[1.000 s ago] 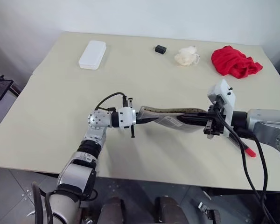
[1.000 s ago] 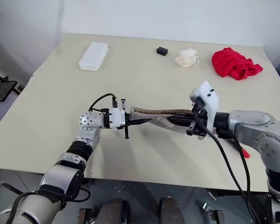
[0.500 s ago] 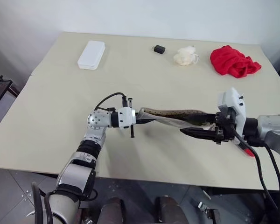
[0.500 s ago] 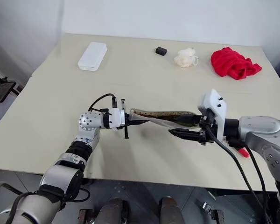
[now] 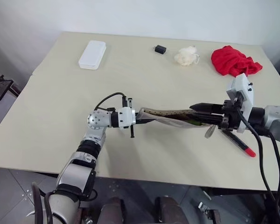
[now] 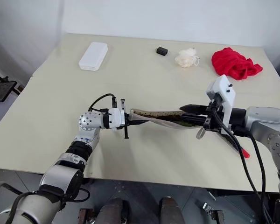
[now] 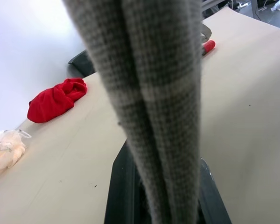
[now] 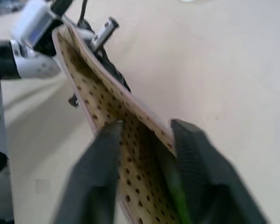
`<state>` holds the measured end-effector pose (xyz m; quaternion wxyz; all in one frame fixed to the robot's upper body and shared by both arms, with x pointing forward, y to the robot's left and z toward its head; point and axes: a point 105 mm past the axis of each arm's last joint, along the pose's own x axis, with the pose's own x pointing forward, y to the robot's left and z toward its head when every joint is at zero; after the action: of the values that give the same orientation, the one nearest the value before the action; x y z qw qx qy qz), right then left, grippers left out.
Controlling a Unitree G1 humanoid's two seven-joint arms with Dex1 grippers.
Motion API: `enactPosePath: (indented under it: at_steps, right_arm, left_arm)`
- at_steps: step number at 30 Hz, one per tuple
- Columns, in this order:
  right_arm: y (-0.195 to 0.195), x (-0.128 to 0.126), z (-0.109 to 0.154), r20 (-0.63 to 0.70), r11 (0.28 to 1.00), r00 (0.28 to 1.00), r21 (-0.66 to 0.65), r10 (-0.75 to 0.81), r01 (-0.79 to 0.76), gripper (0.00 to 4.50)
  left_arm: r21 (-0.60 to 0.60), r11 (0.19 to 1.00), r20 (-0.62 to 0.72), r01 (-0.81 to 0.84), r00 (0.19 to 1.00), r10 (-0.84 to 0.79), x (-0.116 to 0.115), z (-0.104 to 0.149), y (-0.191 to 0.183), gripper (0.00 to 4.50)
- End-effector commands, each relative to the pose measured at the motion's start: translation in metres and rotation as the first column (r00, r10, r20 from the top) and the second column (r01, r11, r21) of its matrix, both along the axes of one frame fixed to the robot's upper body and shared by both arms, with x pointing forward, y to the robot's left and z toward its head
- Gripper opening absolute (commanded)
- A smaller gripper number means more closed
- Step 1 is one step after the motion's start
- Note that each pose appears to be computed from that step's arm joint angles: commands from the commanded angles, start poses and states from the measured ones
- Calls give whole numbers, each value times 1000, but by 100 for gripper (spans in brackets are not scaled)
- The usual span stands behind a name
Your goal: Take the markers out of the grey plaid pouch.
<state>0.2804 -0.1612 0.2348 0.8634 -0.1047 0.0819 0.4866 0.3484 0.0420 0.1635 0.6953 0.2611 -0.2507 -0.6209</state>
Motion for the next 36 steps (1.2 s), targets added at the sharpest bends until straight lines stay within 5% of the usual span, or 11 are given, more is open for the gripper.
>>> enactPosePath:
  at_steps: [1, 12, 18, 23, 27, 36]
  right_arm:
    - [3, -3, 8, 73, 999, 997, -42, 20, -17, 24]
    - [4, -5, -13, 75, 982, 996, -184, 57, -42, 8]
    - [-8, 19, -36, 136, 905, 989, -414, -49, 102, 8]
    - [10, 21, -34, 180, 912, 983, -399, -22, 94, 8]
    - [17, 17, -33, 219, 906, 976, -417, 15, 80, 95]
    - [15, 14, -37, 278, 857, 960, -503, 36, 113, 384]
  left_arm:
    - [-18, 1000, 29, 1, 1000, -1, 0, 7, -1, 0]
    - [-15, 1000, 33, 5, 999, -5, -1, 8, 0, 0]
    - [-17, 1000, 32, 10, 999, -10, -1, 8, -1, 0]
    - [-20, 1000, 30, 11, 999, -10, -2, 8, -2, 0]
    - [-21, 1000, 28, 10, 1000, -9, -2, 7, -1, 0]
    - [-17, 1000, 25, 16, 1000, -16, -3, 6, -1, 0]
